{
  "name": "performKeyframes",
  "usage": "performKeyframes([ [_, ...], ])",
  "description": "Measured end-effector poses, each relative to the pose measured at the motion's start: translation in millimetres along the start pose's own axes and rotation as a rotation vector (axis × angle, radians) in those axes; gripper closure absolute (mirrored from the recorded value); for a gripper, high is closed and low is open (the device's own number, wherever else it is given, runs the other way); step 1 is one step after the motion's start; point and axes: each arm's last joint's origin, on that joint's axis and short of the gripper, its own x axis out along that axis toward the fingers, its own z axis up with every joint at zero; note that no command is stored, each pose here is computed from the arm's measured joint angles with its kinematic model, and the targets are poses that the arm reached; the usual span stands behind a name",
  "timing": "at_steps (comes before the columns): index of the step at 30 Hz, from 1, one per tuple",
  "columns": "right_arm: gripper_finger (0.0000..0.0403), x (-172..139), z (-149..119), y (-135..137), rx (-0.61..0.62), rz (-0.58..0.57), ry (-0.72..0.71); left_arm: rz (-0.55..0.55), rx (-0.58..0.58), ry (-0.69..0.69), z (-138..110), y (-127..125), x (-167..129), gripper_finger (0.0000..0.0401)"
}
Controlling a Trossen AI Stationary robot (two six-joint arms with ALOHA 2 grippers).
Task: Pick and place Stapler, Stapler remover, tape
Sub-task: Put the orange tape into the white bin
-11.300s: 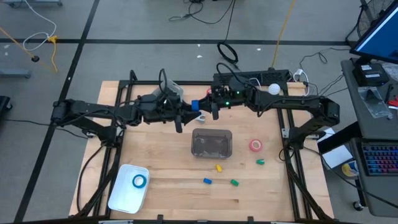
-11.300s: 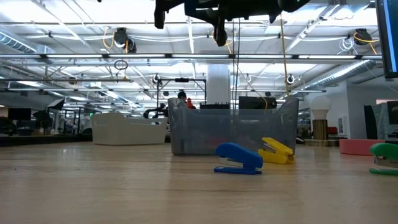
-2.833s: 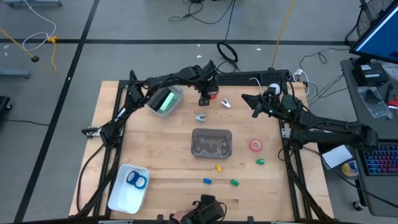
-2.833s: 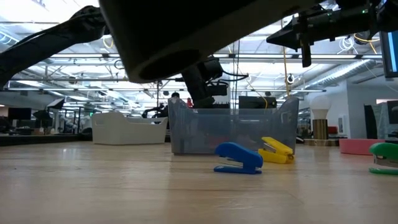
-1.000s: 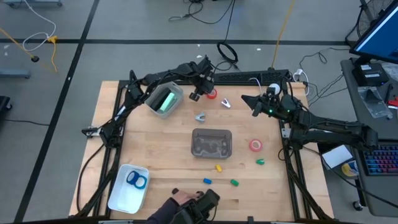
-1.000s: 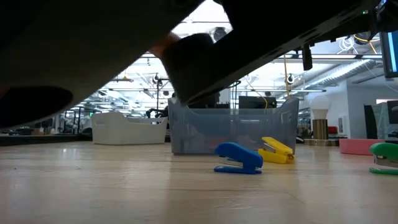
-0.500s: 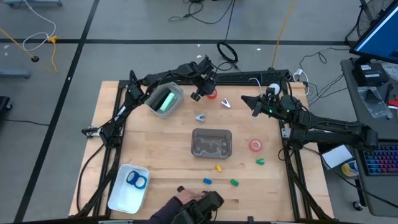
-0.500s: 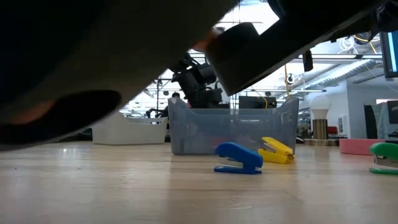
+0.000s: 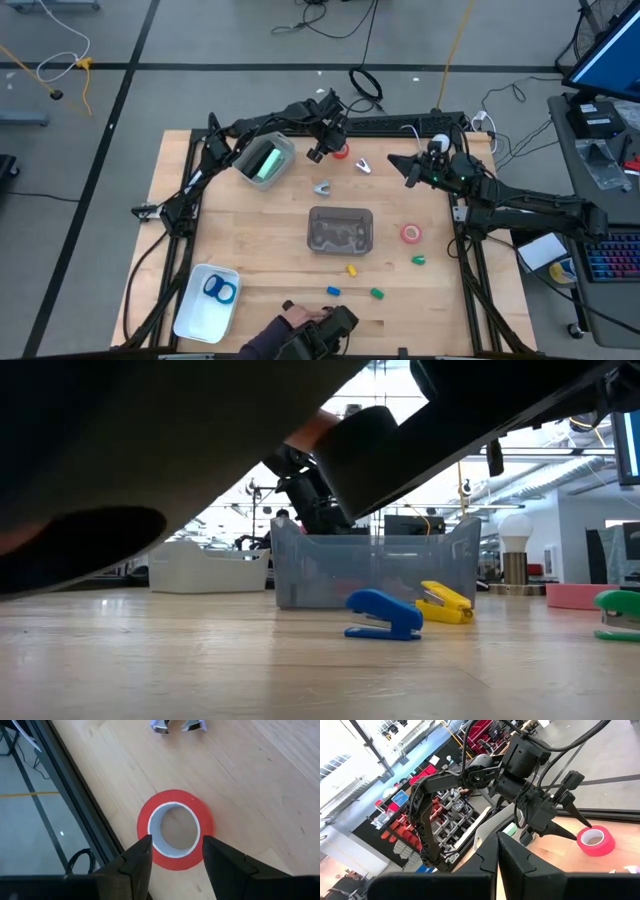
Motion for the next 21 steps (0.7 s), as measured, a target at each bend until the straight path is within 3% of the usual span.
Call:
performKeyframes([
  [11,0.0399,0.0,-0.2,0.2,0.006,0.01,0.009,-0.006,0.013,-0.006,-7.3,1.1,-1.4,0.0226],
  [17,0.0399,0.0,-0.3,0.2,0.018,0.009,0.01,-0.008,0.091,-0.008,-8.7,1.3,-1.9,0.0226],
  [21,0.0399,0.0,-0.7,-0.1,0.018,0.006,0.014,-0.024,0.066,-0.001,-10.9,0.1,-2.2,0.0226],
])
